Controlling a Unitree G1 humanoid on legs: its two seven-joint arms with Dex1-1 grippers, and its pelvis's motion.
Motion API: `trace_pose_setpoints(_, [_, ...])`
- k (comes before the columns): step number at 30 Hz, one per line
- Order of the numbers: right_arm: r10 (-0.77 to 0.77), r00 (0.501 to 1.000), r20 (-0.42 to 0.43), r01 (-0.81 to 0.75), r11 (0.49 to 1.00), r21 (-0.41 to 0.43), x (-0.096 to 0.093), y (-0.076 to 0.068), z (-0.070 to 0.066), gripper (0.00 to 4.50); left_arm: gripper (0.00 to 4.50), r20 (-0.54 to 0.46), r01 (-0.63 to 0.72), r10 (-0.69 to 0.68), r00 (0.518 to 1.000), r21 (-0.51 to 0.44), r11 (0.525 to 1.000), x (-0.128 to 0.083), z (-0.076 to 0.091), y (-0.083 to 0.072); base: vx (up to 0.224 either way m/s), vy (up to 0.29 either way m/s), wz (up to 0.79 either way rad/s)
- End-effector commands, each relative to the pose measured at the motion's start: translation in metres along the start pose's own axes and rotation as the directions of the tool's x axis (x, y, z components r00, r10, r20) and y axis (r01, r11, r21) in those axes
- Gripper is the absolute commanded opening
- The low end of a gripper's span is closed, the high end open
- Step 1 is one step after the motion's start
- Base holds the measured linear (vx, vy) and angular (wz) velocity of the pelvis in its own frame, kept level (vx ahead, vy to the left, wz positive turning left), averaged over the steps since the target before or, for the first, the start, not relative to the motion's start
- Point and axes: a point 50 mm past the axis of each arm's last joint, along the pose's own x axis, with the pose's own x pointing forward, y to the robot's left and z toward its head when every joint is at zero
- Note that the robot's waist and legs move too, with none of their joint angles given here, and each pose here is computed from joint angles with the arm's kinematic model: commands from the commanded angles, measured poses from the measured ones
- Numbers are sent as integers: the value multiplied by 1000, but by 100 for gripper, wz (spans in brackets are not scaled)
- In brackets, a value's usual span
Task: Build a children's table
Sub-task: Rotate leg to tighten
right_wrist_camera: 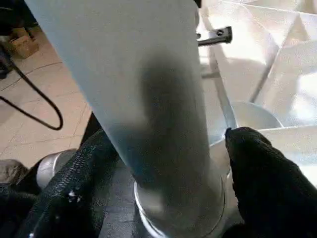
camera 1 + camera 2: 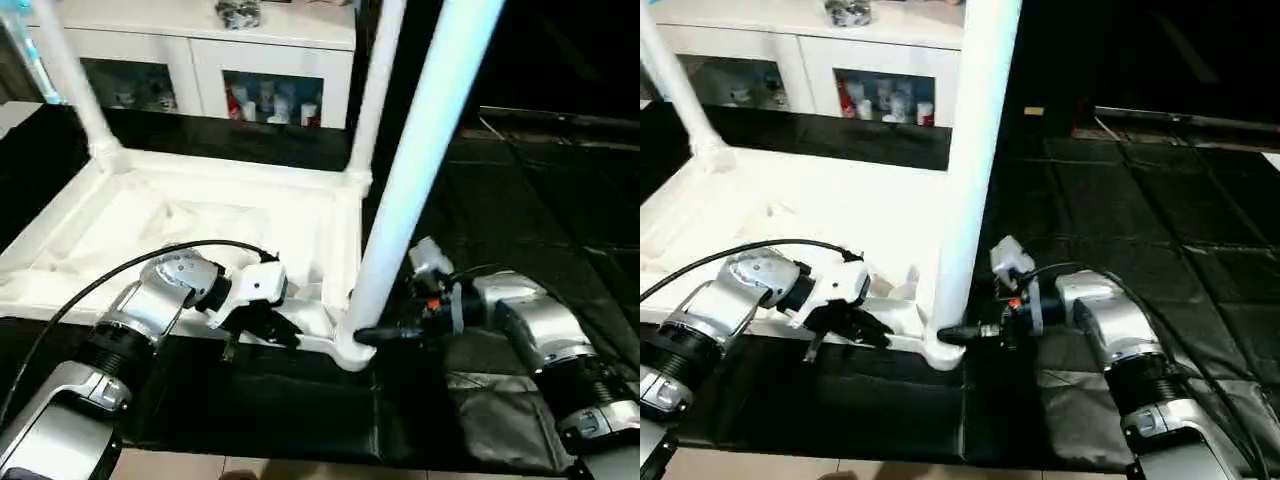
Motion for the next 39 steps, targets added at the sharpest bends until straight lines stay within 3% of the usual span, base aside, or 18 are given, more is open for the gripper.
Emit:
trace_pose_setpoints(1, [31, 999, -8, -31, 999, -7, -1, 2, 2, 312, 0, -16, 85, -85, 996, 44, 995, 11, 6, -6, 0, 0, 0])
trace_pose_setpoints(11, [61, 998, -13, -61, 998, 9, 1, 5, 0, 239, 0, -22, 86, -86, 996, 37, 996, 11, 3, -8, 0, 0, 0])
trace_pose_setpoints(16, [48, 999, 12, -49, 998, 39, 4, 7, -5, 220, 0, -18, 12, -12, 1000, -33, 999, 11, 0, -2, 0, 0, 0])
trace_pose_setpoints(22, [-211, 976, 58, 207, 976, 71, 17, -3, -14, 215, 0, 71, -220, 234, 970, -163, 962, 14, 12, 23, 0, 0, 0])
trace_pose_setpoints(27, [-422, 901, 96, 403, 899, 172, 39, -15, -16, 205, 0, 98, -364, 401, 911, -265, 893, 18, 28, 43, 0, 0, 0])
trace_pose_setpoints(32, [-557, 818, 140, 505, 814, 286, 69, -25, -6, 204, 0, 80, -467, 515, 853, -321, 824, 23, 43, 58, 0, 0, 0])
trace_pose_setpoints(34, [-700, 707, 103, 641, 696, 324, 85, -38, -1, 204, 0, 45, -582, 640, 767, -369, 724, 27, 54, 72, 0, 0, 0])
trace_pose_setpoints(39, [-762, 643, 79, 692, 622, 366, 88, -45, 2, 204, 0, 35, -620, 686, 726, -397, 676, 31, 63, 79, 0, 0, 0])
